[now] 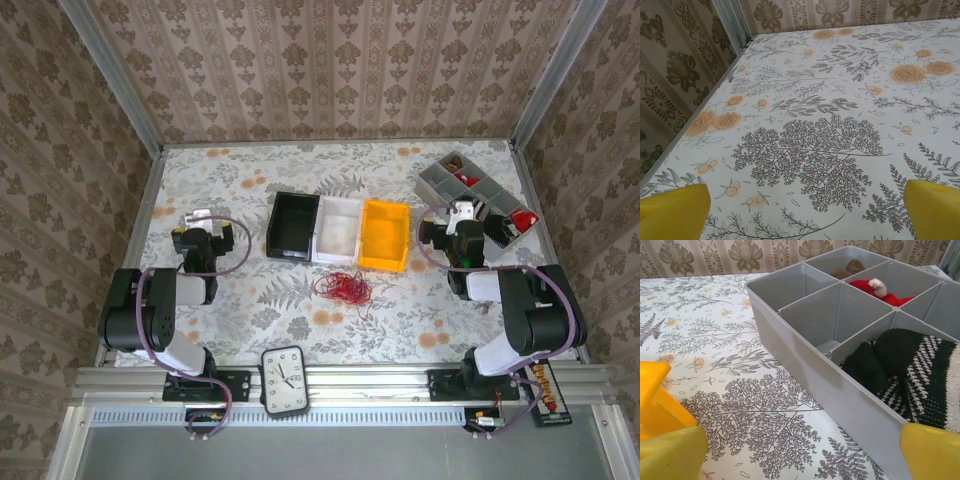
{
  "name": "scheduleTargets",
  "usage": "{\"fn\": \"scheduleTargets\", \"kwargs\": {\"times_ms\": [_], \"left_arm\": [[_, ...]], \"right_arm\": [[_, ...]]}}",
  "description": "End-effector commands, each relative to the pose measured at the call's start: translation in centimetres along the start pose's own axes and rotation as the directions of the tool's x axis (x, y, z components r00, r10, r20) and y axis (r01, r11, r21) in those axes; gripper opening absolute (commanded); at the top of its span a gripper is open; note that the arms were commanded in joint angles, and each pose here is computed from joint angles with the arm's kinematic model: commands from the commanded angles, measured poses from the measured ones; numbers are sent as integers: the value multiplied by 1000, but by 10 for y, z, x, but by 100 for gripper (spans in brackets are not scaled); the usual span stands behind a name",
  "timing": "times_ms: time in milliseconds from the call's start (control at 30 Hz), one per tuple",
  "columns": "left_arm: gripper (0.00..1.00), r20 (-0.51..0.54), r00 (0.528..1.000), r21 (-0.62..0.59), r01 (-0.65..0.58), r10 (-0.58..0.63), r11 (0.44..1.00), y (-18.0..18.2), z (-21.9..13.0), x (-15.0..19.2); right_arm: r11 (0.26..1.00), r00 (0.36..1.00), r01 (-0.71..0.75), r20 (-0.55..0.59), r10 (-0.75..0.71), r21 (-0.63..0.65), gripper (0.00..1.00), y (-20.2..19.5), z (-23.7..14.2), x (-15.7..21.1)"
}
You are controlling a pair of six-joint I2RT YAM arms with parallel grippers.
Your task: Untangle the cables
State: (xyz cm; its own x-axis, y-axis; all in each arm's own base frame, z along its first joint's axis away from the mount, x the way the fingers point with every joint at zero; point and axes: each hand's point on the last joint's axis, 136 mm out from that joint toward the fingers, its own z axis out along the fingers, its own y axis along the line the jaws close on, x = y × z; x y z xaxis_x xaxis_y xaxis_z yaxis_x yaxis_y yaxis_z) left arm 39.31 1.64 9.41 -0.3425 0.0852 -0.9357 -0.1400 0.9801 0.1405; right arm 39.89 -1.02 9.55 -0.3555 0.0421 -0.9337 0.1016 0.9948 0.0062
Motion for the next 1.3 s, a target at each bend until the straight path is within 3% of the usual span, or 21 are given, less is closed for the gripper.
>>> {"fn": "scheduleTargets", "kwargs": {"times_ms": [0, 833, 933, 1033, 1167, 1267], "left_arm": [[100, 26, 1000, 8, -10, 10, 1000, 0, 1, -7], [100, 24, 1000, 7, -9, 9, 1000, 0, 1, -6], [100, 22, 998, 105, -69, 67, 992, -19, -2, -19], [100, -69, 987, 113, -135, 144, 984, -30, -7, -41], [100, -145, 985, 140, -69, 89, 988, -50, -16, -67], [100, -155, 988, 142, 31, -8, 989, -74, -26, -72]], "right_arm": [[1000, 1000, 13, 11, -13, -8, 100, 1, 0, -1], [1000, 1000, 12, 13, -12, -7, 100, 1, 0, -2], [1000, 1000, 11, 13, -11, -11, 100, 1, 0, -2], [1000, 1000, 4, 7, -4, -18, 100, 1, 1, -1], [999, 1000, 20, 14, -20, -36, 100, 5, -1, -10], [994, 988, 92, -122, -99, -62, 100, 27, -12, -32]]}}
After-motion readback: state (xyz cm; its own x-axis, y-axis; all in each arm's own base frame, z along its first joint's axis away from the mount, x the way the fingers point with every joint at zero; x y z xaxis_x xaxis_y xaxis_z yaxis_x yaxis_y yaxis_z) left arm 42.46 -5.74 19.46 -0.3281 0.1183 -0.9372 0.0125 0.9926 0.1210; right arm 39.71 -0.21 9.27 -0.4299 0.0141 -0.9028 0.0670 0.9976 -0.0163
